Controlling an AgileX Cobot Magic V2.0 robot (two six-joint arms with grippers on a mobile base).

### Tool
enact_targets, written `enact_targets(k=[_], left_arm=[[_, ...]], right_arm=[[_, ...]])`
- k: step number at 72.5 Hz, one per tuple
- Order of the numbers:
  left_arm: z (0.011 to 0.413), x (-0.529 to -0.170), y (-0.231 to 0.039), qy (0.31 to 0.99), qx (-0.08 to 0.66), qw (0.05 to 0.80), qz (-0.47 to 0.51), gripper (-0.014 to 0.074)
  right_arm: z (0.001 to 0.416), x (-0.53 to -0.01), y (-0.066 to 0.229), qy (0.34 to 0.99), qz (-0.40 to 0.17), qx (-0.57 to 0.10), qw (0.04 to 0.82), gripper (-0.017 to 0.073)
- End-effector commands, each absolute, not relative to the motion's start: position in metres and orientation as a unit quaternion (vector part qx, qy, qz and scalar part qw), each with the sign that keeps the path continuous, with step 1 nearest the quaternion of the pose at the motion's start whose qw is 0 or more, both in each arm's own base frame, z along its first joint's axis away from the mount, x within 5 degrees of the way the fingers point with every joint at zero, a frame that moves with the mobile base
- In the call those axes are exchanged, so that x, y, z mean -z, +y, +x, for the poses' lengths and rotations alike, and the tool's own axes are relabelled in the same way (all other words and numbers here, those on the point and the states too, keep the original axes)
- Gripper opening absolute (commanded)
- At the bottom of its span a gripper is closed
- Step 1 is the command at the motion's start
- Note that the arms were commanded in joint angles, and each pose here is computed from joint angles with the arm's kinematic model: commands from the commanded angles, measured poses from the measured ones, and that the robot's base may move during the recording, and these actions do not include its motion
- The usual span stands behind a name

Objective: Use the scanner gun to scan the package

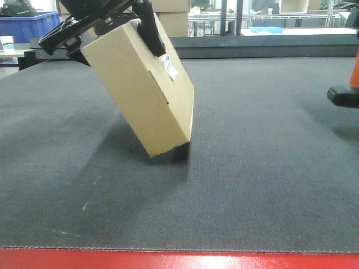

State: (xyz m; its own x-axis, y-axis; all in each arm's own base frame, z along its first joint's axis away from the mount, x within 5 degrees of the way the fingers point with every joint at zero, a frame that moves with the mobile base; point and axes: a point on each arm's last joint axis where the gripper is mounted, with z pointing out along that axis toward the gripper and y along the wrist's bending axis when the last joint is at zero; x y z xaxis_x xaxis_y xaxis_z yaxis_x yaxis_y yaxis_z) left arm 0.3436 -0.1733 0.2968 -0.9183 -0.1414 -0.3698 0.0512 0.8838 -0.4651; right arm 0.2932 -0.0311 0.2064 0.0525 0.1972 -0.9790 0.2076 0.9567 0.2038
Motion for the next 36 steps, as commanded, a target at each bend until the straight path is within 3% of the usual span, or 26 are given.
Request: enact_targets(k=[1, 36], left_arm=[[0.342, -0.301, -0.176, 0.947, 0.248, 0.205, -0.022, -0.0111], [0.340, -0.290, -0.175, 0.950, 0.242, 0.195, -0.026, -0.0111]], right_arm=[[0.295, -0.213, -0.031, 0.658, 0.138, 0.010, 0.740, -0.0162], [0.299, -0.203, -0.027, 0.673, 0.108, 0.002, 0.731, -0.0162]])
